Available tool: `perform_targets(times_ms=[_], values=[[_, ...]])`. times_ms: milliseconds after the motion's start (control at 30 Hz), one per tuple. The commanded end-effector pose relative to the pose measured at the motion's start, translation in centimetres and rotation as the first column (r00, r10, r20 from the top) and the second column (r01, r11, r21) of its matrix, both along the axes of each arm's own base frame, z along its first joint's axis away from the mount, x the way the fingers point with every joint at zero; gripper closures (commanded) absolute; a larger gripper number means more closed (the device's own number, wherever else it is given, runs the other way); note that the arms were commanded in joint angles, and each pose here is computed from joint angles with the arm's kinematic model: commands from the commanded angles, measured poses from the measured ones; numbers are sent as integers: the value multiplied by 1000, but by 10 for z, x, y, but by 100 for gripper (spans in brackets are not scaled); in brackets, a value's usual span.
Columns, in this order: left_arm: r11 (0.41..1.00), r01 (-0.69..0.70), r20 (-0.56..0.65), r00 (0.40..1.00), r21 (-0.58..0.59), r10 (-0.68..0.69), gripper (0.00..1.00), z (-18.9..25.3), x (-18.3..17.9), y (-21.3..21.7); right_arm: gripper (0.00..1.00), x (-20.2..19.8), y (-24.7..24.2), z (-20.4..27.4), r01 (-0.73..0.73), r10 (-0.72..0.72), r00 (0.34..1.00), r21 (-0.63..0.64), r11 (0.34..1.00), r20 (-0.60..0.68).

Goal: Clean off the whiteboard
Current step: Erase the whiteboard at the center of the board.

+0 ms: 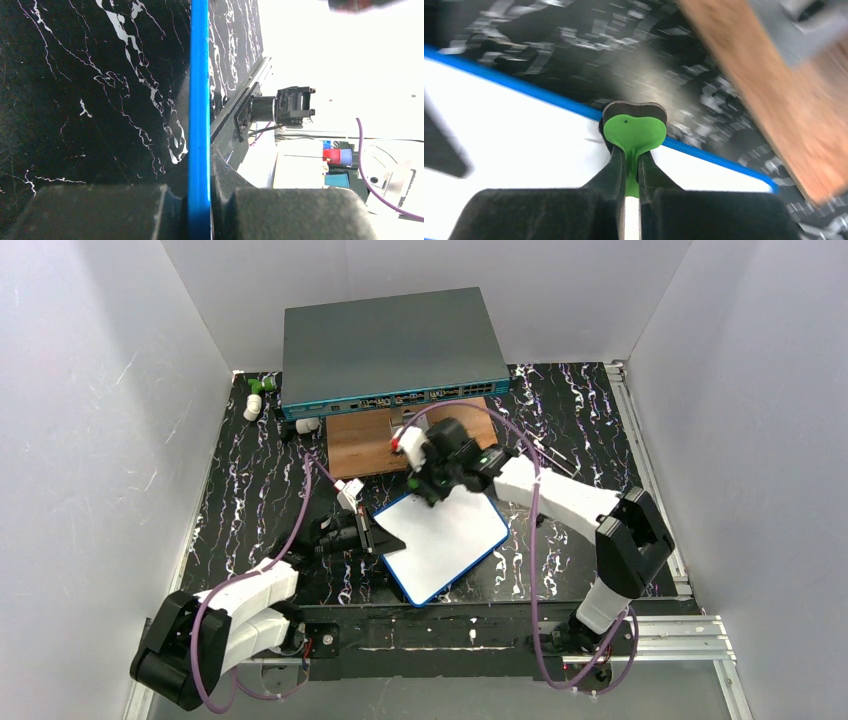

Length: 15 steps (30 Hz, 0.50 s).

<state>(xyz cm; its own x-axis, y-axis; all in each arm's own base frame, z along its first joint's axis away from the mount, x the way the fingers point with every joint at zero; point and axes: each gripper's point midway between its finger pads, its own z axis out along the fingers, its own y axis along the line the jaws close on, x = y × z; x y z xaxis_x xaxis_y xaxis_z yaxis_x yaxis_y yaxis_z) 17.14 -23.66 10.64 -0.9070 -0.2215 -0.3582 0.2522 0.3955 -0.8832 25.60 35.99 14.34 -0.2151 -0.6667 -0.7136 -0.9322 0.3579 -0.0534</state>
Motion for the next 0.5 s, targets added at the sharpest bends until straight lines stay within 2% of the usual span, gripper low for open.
perform_targets(times_ms=[0, 100, 167, 333, 467], values=[[997, 76, 104, 992, -31, -73, 100, 18, -7, -4, 99, 71, -82, -20, 295, -291, 955, -107, 950, 49], [996, 83, 114, 990, -32, -79, 100, 20, -7, -5, 99, 79, -111, -36, 328, -327, 945, -152, 932, 35], [996, 81, 122, 990, -32, -77, 100, 21, -6, -5, 99, 70, -118, -48, 300, -302, 953, -180, 937, 15], [997, 64, 146, 988, -36, -58, 100, 27, -2, -5, 99, 11, -103, -68, 121, -141, 979, -140, 983, -146], [998, 45, 148, 988, -38, -39, 100, 29, 3, -5, 99, -38, -76, -55, -50, 43, 994, -69, 996, -102]])
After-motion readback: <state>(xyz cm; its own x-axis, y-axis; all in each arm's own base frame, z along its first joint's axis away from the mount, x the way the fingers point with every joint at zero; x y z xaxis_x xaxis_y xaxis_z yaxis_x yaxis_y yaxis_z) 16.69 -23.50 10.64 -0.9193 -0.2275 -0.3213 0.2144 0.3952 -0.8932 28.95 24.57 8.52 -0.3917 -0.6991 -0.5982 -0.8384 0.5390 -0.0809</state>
